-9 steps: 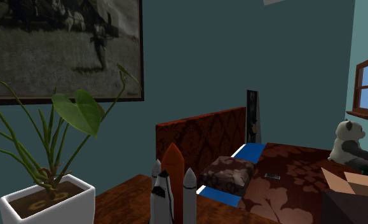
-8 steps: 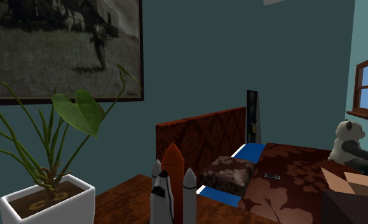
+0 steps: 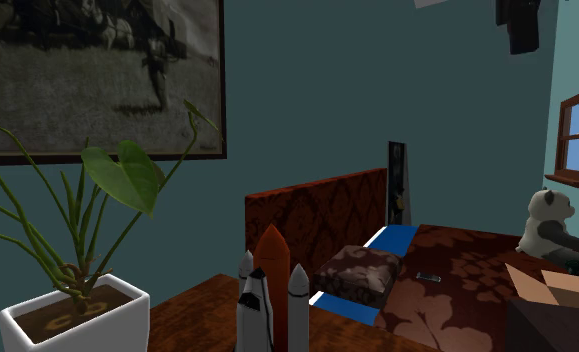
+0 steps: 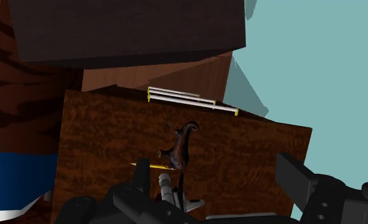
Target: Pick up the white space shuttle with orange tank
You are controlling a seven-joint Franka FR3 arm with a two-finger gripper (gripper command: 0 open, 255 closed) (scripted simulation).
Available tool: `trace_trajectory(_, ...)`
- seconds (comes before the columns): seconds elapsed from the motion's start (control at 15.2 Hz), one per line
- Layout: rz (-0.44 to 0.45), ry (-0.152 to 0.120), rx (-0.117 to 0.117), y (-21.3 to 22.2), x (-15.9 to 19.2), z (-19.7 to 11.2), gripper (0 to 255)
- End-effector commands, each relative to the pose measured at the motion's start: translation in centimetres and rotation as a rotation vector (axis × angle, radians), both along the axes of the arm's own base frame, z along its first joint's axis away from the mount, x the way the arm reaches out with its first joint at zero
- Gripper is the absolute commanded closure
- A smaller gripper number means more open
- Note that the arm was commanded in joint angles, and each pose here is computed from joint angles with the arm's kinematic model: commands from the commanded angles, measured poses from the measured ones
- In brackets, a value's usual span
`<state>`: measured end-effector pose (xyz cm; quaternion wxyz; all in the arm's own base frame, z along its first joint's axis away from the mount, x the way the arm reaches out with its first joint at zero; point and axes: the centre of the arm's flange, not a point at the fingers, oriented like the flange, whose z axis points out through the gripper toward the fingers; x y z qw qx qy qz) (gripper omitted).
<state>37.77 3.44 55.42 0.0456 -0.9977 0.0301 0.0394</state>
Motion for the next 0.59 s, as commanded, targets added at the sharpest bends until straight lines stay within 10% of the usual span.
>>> trace_trajectory(0.0,-0.03,0.017,-0.002,0.3,2.7,-1.7,0)
trace_trajectory(0.53,-0.145,0.082,-0.011,0.3,12.4,-7.5,0)
